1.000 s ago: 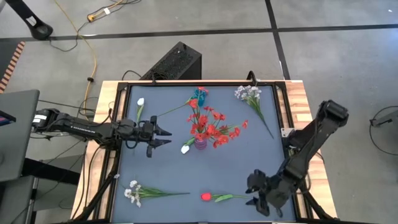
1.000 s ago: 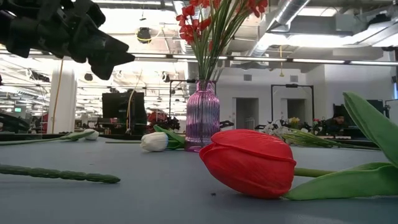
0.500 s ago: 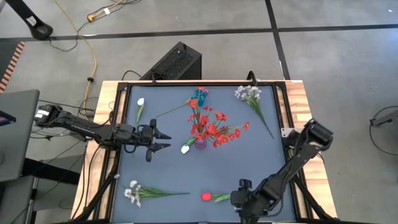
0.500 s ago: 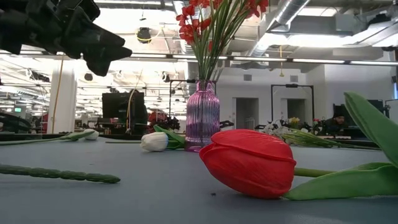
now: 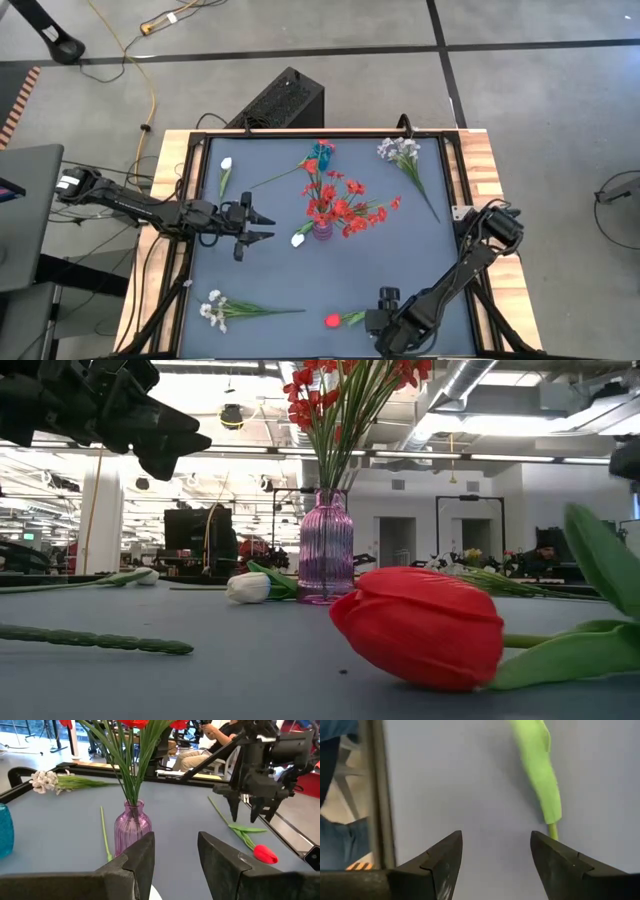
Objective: Sort flowers into vase by color
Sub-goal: Put the bottom red tulip into the violet vase
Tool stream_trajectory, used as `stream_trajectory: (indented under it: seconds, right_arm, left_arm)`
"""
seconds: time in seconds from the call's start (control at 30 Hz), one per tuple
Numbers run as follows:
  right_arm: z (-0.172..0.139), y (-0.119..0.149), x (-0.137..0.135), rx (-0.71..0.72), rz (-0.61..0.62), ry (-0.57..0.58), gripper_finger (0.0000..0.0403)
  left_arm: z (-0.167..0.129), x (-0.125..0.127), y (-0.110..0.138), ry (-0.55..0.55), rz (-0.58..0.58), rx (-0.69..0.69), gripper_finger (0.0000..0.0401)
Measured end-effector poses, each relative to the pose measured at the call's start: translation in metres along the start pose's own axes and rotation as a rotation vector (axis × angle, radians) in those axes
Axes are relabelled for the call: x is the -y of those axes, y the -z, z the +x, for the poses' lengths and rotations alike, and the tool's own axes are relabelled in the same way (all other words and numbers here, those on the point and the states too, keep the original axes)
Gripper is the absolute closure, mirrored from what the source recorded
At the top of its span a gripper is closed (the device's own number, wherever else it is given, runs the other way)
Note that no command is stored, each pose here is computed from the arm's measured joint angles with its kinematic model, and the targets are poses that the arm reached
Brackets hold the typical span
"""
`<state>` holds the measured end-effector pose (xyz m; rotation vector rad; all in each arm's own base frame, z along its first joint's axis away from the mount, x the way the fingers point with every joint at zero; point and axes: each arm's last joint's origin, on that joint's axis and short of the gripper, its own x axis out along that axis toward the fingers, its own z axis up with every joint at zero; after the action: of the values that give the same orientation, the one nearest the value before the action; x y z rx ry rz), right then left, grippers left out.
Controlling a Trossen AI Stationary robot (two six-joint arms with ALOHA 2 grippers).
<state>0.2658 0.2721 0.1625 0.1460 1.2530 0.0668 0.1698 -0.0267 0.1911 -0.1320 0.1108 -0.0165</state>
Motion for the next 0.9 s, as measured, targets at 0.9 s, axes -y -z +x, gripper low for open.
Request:
stream_trajectory:
  seconds: [0.9]
  right_arm:
    - [0.013,0.018,0.027,0.022,0.026,0.066,0.018]
  left_arm:
    - [0.019,0.02,0.024,0.166,0.08,-0.086,0.0263]
